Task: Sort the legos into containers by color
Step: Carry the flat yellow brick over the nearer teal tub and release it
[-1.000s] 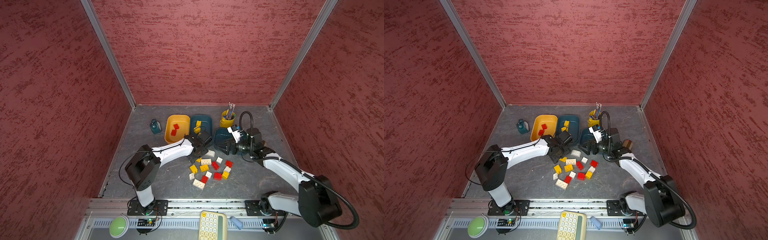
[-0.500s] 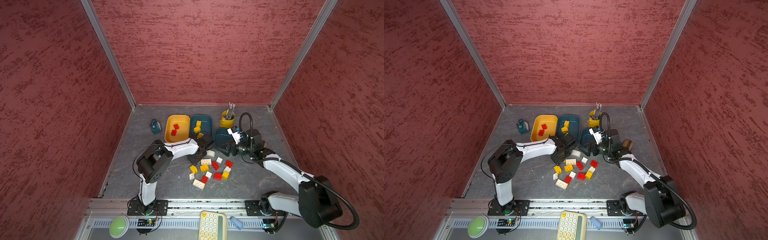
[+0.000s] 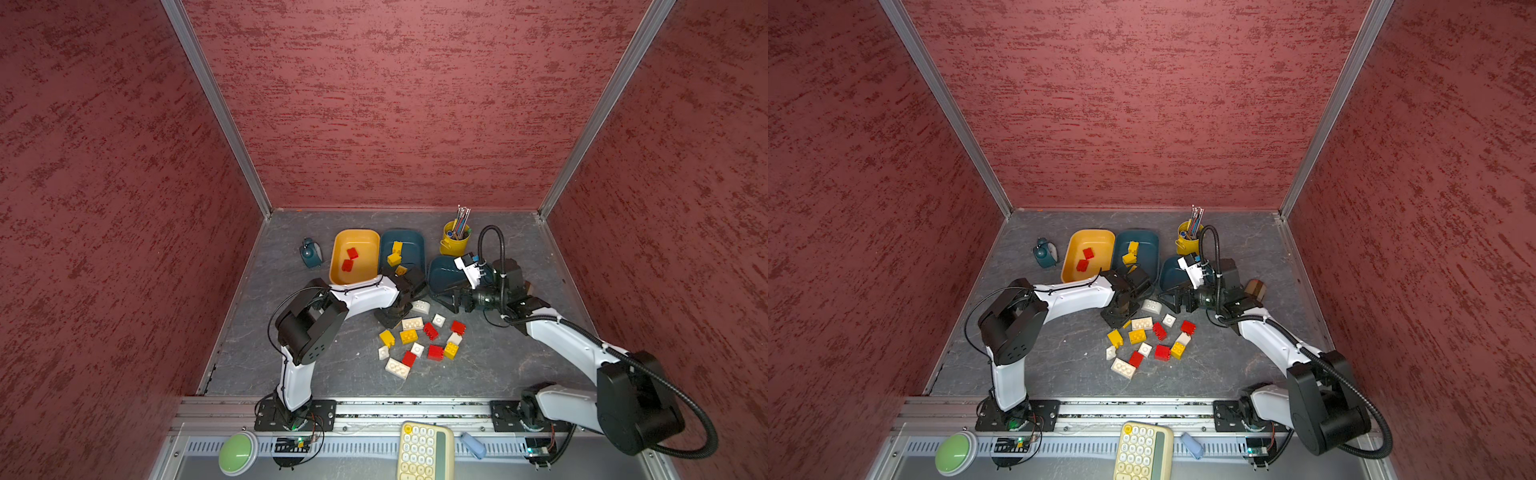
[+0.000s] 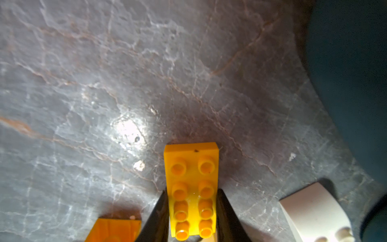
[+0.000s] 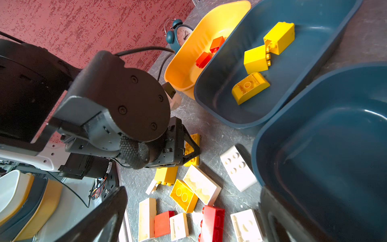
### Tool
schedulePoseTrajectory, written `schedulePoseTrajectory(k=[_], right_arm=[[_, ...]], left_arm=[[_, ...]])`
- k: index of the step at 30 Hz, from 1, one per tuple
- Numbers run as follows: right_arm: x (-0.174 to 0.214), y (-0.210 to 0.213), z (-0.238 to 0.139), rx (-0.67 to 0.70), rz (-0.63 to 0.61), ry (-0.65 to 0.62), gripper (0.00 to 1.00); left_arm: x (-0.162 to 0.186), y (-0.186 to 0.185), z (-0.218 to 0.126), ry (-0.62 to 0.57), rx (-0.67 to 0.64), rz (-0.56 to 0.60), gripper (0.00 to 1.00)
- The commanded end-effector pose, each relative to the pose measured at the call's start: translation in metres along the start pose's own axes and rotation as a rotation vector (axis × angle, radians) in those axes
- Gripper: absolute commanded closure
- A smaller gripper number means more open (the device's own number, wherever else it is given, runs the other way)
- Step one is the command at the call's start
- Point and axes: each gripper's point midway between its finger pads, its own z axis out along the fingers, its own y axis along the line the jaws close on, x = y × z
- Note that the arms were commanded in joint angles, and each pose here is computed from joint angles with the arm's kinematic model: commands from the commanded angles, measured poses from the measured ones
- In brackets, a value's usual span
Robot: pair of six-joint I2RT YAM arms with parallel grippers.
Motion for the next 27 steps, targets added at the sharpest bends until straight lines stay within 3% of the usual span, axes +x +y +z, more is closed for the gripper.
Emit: schedulePoseTrajectory(k=[1, 8, 12, 20, 27], right_arm=[[0.0, 0.001, -0.002, -0.004, -0.012, -0.006, 0.01], [-0.009, 0.004, -0.003, -0.008, -0.022, -0.031, 0.01], [-0.015, 0.004, -0.003, -0.001, -0.025, -0.049, 0.01], [-0.026, -0.002, -0.007, 0.057, -0.039, -0.072, 0.01], [-0.031, -0.006, -0.01, 0.083, -0.039, -0.086, 0.01]], left_arm=[[-0.011, 0.016, -0.013, -0.045, -0.034, 0.111, 0.78], [-0.037, -0.004, -0.075, -0.165, 0.074, 0.364, 0.78], [-0.055, -0.035, -0.1, -0.223, 0.17, 0.515, 0.77], [-0.088, -0.111, -0.096, -0.216, 0.332, 0.692, 0.77], [-0.117, -0.165, -0.071, -0.222, 0.372, 0.76, 0.77]])
